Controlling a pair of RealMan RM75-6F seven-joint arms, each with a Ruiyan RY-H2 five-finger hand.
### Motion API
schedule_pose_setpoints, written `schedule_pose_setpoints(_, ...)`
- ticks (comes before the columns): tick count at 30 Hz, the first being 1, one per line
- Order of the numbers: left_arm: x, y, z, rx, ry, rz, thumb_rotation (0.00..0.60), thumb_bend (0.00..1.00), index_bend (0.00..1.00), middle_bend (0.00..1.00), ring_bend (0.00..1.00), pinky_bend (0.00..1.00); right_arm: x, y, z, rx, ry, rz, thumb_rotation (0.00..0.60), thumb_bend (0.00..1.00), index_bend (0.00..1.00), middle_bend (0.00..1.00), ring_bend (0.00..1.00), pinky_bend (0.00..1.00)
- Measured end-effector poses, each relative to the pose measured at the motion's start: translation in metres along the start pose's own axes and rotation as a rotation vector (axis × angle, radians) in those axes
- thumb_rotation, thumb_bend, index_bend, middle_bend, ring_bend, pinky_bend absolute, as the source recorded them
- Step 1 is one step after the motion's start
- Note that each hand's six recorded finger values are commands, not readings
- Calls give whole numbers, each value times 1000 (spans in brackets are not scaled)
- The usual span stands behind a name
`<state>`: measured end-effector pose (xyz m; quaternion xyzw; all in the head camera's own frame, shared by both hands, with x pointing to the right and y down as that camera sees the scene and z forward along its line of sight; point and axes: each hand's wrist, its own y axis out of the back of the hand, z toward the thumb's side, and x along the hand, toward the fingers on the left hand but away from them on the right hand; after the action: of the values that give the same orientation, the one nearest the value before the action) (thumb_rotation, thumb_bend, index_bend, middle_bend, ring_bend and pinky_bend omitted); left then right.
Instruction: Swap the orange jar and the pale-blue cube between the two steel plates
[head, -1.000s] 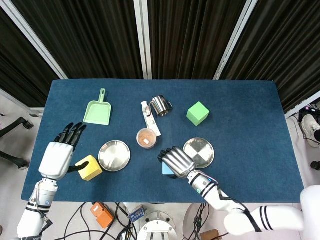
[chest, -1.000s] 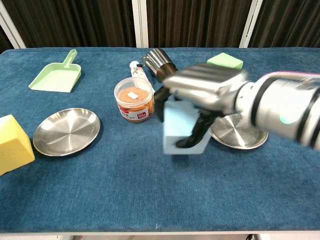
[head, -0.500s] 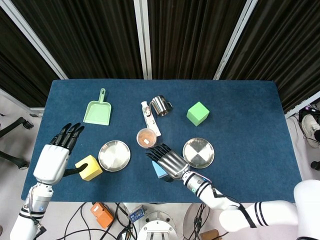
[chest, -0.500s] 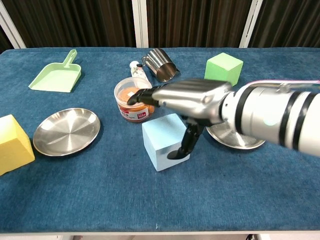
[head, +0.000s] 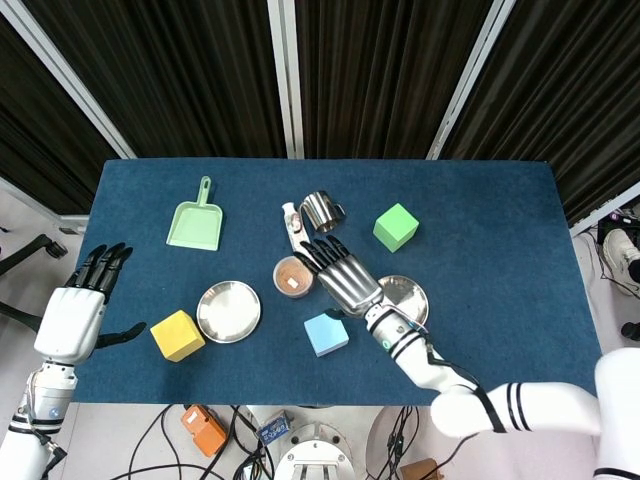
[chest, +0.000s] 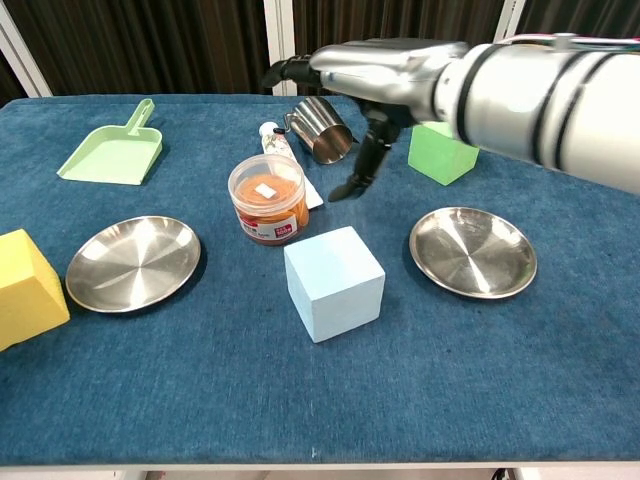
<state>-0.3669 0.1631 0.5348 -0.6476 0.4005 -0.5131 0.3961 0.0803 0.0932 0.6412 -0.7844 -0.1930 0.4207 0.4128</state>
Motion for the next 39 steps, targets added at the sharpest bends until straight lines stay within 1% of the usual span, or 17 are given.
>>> schedule_pose_setpoints(7,8,-2,0,-4,-7,-22,600,0,0,49,51,271,-52,-25,15,93,-77,82,600,305,0,0,0,16)
schedule_pose_setpoints(12,13,-4,0,-7,-8,-34,600,0,0,49,51,271,-70,-42,20,113,-113,136,600,304,0,0,0,17)
schedule_pose_setpoints(14,14,-4,0,-8,-5,-38,600,0,0,49,51,271,-76,-47,23,113,-113,149,600,307,2,14,3,64)
schedule_pose_setpoints(15,14,-4,-1,-9,-3,-39,600,0,0,49,51,271,-78,-49,24,114,-112,151,600,309,31,57,28,116)
schedule_pose_setpoints(16,15,-4,-1,-10,-1,-40,600,0,0,49,51,271,-80,-51,25,114,-110,151,600,311,105,134,98,197)
schedule_pose_setpoints(17,15,-4,-2,-14,0,-40,600,0,0,49,51,271,-83,-53,27,114,-107,149,600,321,221,229,206,294)
schedule_pose_setpoints(18,15,-4,-2,-16,1,-41,600,0,0,49,51,271,-84,-53,27,114,-104,145,600,332,313,298,292,375)
schedule_pose_setpoints(19,15,-4,-2,-18,2,-41,600,0,0,49,51,271,-85,-53,29,115,-99,139,600,352,456,407,424,506)
schedule_pose_setpoints(20,15,-4,-2,-20,2,-41,600,0,0,49,51,271,-86,-54,31,116,-91,129,600,373,563,491,517,605)
schedule_pose_setpoints(21,14,-4,-2,-19,2,-41,600,0,0,49,52,271,-87,-54,33,118,-86,119,600,390,654,565,596,683)
schedule_pose_setpoints(22,14,-4,-2,-19,2,-41,600,0,0,49,52,271,-88,-53,34,122,-80,109,600,405,709,608,642,728)
schedule_pose_setpoints(25,12,-3,-1,-17,-1,-41,600,0,0,49,53,271,-88,-48,37,127,-66,65,600,424,784,665,698,784)
schedule_pose_setpoints(28,10,-3,0,-14,-3,-41,600,0,0,49,53,271,-83,-39,39,102,-54,27,600,427,799,675,705,791)
schedule_pose_setpoints(31,9,-3,2,-12,-5,-40,600,0,0,49,53,271,-75,-24,39,85,-40,-19,600,426,800,676,706,792)
schedule_pose_setpoints(33,8,-3,3,-11,-9,-40,600,0,0,50,54,271,-66,-10,37,79,-32,-64,600,426,800,676,706,792)
schedule_pose_setpoints(37,6,-5,6,5,-20,-55,600,0,0,49,55,271,-38,17,22,75,-27,-136,600,426,795,676,706,792)
schedule_pose_setpoints(39,6,-8,8,18,-28,-70,600,0,0,49,55,271,-18,28,3,86,-41,-157,600,426,793,676,706,791)
